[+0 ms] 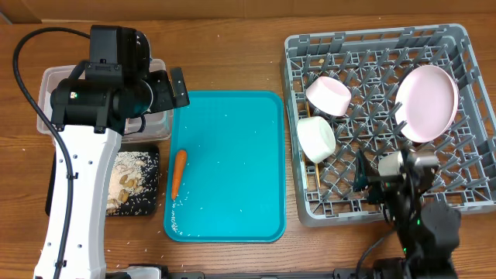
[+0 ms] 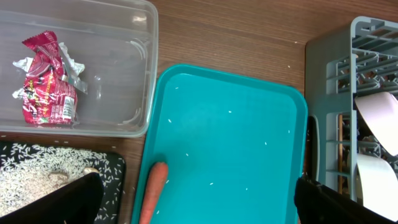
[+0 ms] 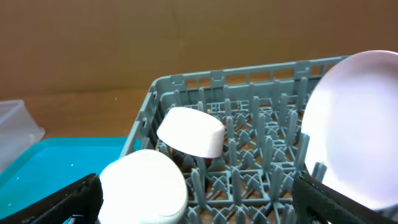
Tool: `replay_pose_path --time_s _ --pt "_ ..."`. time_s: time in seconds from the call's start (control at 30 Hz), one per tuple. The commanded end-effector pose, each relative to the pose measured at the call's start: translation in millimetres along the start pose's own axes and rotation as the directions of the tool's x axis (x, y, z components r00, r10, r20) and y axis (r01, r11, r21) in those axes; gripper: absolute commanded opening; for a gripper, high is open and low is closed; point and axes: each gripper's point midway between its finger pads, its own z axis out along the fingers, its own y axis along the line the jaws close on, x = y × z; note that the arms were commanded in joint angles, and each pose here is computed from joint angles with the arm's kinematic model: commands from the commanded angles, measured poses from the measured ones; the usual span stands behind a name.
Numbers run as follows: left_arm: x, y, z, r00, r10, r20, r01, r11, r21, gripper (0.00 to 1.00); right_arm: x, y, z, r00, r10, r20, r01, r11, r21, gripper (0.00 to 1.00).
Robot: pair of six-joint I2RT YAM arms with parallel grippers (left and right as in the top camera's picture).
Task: Sort waste into correct bins and load items into the dishwasher
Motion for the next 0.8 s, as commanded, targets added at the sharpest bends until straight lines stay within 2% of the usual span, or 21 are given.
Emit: replay_pose_path --time_s 0.0,0.33,0.4,0.77 --pt "-5 0 0 1.000 -0.006 0.012 0.006 1.000 -0.007 1.00 12 -3 -3 0.999 -0.006 0.035 0.006 1.000 -0.005 1.00" --pt "-5 0 0 1.000 -0.006 0.012 0.006 1.000 -0.007 1.00 42 -9 9 0.992 -0.015 0.125 0.017 1.000 -0.015 1.00" --pt "-5 0 0 1.000 -0.006 0.012 0.006 1.000 -0.007 1.00 38 -8 10 0.987 -0.019 0.159 0.022 1.000 -0.019 1.00" --pt "-5 0 0 1.000 -0.006 0.012 0.006 1.000 -0.007 1.00 39 -9 11 0.986 -0.019 0.164 0.022 1.000 -0.018 1.00"
